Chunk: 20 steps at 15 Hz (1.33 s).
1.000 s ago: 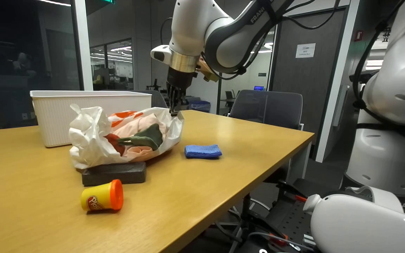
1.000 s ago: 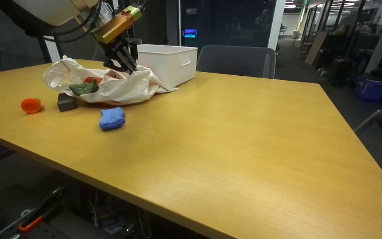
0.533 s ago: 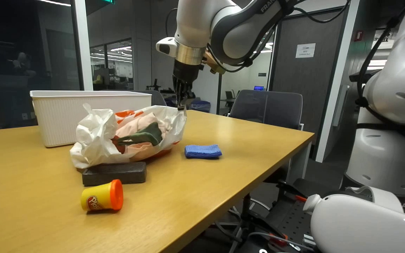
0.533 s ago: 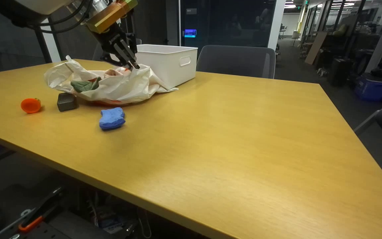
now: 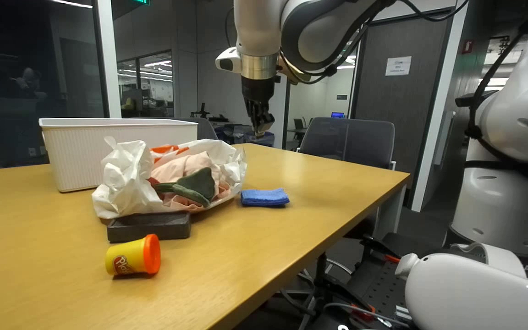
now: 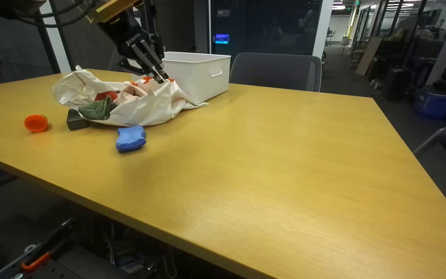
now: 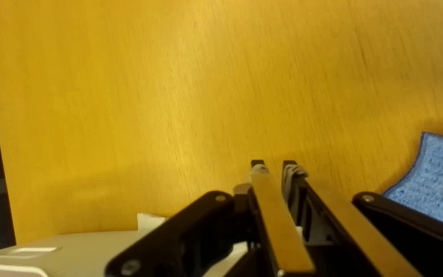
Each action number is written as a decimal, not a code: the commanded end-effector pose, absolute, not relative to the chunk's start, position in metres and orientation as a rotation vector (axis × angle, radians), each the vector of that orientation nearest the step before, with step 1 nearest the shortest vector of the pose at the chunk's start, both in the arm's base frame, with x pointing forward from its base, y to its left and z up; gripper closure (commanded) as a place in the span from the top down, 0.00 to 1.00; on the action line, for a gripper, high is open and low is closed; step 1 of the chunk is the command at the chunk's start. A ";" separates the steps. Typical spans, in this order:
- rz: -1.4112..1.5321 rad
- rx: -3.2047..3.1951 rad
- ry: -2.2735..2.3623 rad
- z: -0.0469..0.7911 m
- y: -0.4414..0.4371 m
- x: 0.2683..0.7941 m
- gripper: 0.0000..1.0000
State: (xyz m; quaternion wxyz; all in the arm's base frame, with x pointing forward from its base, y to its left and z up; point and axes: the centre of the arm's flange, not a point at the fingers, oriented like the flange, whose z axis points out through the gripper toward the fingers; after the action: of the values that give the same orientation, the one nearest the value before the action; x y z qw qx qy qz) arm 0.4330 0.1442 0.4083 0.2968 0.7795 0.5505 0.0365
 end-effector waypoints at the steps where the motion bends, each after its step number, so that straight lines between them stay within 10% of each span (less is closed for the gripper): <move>1: 0.040 2.071 1.441 0.417 0.149 0.424 0.44; 9: 0.207 2.194 1.686 0.420 0.191 0.413 0.99; 20: 0.266 2.433 1.742 0.422 0.205 0.407 1.00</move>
State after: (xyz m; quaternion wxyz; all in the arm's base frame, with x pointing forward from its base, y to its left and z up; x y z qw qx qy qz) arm 0.4082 0.2065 0.4110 0.0862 0.8096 0.5765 0.0692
